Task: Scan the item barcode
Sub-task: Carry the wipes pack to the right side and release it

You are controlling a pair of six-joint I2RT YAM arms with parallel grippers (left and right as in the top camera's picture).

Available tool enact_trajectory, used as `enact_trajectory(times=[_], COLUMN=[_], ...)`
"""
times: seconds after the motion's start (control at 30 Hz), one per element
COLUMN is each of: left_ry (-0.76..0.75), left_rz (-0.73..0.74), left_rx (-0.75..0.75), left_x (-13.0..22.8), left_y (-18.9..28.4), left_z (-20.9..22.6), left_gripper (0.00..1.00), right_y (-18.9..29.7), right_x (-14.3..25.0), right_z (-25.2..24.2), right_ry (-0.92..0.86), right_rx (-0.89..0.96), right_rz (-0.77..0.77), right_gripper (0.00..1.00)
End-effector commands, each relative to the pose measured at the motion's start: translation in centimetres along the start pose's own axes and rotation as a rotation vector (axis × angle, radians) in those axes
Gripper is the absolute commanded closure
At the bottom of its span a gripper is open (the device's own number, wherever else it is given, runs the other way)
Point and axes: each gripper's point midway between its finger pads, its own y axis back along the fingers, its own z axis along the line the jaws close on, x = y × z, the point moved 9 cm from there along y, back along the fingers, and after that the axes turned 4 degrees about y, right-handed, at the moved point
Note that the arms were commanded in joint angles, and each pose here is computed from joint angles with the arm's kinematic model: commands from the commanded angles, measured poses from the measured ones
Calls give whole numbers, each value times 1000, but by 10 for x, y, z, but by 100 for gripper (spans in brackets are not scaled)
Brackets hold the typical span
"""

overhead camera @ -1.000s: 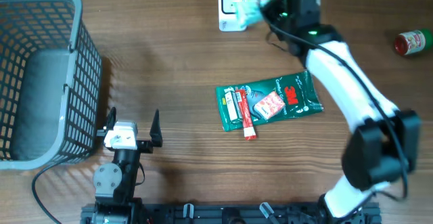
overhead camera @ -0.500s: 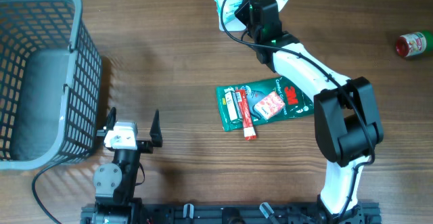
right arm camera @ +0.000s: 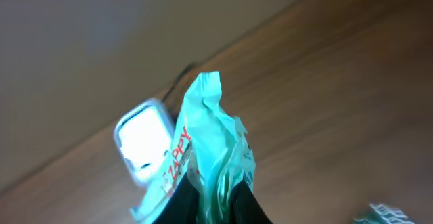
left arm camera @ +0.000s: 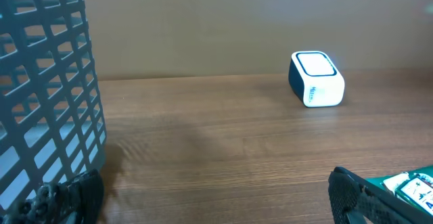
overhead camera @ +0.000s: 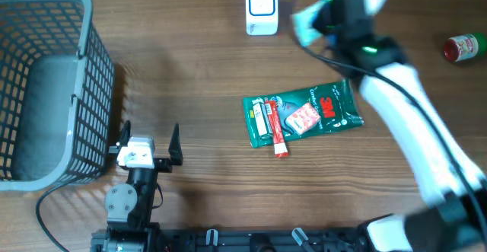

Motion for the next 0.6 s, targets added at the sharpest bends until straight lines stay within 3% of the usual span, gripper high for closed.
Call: enact_trajectory(times=[0.0,0.17,0.33,0.57], left_ry=[6,6,6,6], left_rz=[-1,-1,-1,-1], left_rx=[12,12,12,12], left_x=[1,1,1,1], left_y=[0,0,0,0], left_z=[-1,-1,-1,-1], left_gripper=[0,0,0,0], right_y=[23,8,-11,-73], right_x=[-42,-65,-70,-50], right_z=[-62,-141,-190,-271], right_ry=[-91,-193,-281,-339], right_rx=[274,512,647,863], right_rz=[-155,-153,-132,-9], right_gripper=[95,95,95,95])
